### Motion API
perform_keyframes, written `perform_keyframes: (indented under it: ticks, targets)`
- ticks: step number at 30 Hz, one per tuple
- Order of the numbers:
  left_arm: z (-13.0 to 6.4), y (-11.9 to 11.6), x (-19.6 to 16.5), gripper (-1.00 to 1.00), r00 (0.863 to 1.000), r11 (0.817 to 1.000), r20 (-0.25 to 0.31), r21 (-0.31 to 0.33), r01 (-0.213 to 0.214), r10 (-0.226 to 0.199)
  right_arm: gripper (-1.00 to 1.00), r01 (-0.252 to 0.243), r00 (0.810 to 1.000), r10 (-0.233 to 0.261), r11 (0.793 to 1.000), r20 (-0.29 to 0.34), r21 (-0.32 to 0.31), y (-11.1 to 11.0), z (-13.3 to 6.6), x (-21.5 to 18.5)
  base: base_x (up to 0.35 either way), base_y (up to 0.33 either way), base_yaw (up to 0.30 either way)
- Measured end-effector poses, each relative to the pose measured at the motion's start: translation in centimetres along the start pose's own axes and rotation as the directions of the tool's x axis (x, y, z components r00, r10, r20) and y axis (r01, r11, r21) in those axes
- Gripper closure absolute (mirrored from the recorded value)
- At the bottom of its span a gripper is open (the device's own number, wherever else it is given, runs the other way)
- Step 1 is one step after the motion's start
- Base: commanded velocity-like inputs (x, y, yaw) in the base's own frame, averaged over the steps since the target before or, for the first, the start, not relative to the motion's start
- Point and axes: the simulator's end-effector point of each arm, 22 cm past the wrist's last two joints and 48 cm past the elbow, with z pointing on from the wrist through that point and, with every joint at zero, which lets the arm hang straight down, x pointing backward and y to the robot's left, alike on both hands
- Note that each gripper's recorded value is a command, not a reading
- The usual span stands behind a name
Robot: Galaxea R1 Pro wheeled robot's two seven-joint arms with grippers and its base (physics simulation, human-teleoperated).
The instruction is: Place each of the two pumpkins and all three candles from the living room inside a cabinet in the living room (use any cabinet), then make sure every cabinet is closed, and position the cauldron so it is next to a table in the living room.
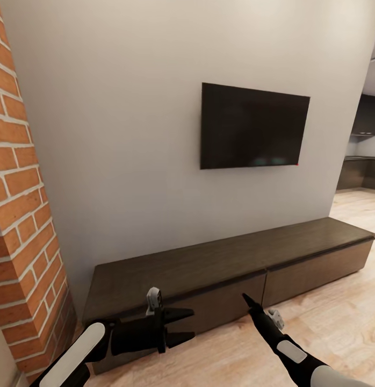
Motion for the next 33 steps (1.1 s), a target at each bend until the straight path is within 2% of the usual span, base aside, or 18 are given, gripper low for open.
perform_keyframes:
  ticks: [8,9,10,12,14,18,26,33]
  targets:
    - [0.0,-0.1,0.0,-1.00,1.000,1.000,-0.001,0.000,-0.002,0.002,-1.00,-0.006,1.000,0.006,1.000,0.007,-0.012,-0.9,-0.8,-2.5,0.024,0.000,0.000]
    - [0.0,-0.1,0.0,-1.00,1.000,1.000,-0.001,0.000,-0.002,0.002,-1.00,-0.176,0.973,0.142,0.967,-0.183,-0.186,3.4,-1.7,0.7,0.168,0.000,0.000]
    - [0.0,-0.1,0.0,-1.00,1.000,1.000,-0.001,0.000,-0.002,0.002,-1.00,-0.246,0.958,0.205,0.946,-0.200,-0.212,4.2,-1.9,0.2,0.195,-0.017,0.000]
    - [0.0,-0.1,0.0,-1.00,1.000,1.000,-0.001,0.001,-0.002,0.002,-1.00,-0.304,0.942,0.252,0.921,-0.223,-0.243,5.1,-2.3,-0.1,0.177,-0.054,0.000]
    - [0.0,-0.1,0.0,-1.00,1.000,1.000,-0.001,0.001,-0.002,0.002,-1.00,-0.337,0.930,0.278,0.906,-0.241,-0.255,5.5,-2.6,-0.2,0.085,-0.035,0.000]
    - [0.1,0.1,0.1,-1.00,1.000,1.000,-0.004,-0.003,0.000,0.000,-1.00,-0.357,0.923,0.294,0.896,-0.250,-0.263,5.6,-2.8,-0.5,0.181,-0.012,0.000]
    - [0.1,0.1,0.1,-1.00,1.000,1.000,-0.002,-0.003,0.000,0.000,-1.00,-0.349,0.926,0.291,0.902,-0.241,-0.255,5.2,-2.7,-0.7,0.079,-0.001,0.000]
    - [0.1,-0.1,0.1,-1.00,1.000,1.000,-0.003,-0.001,-0.004,0.004,-1.00,-0.343,0.930,0.294,0.911,-0.220,-0.229,3.9,-2.9,-1.1,0.003,0.000,0.000]
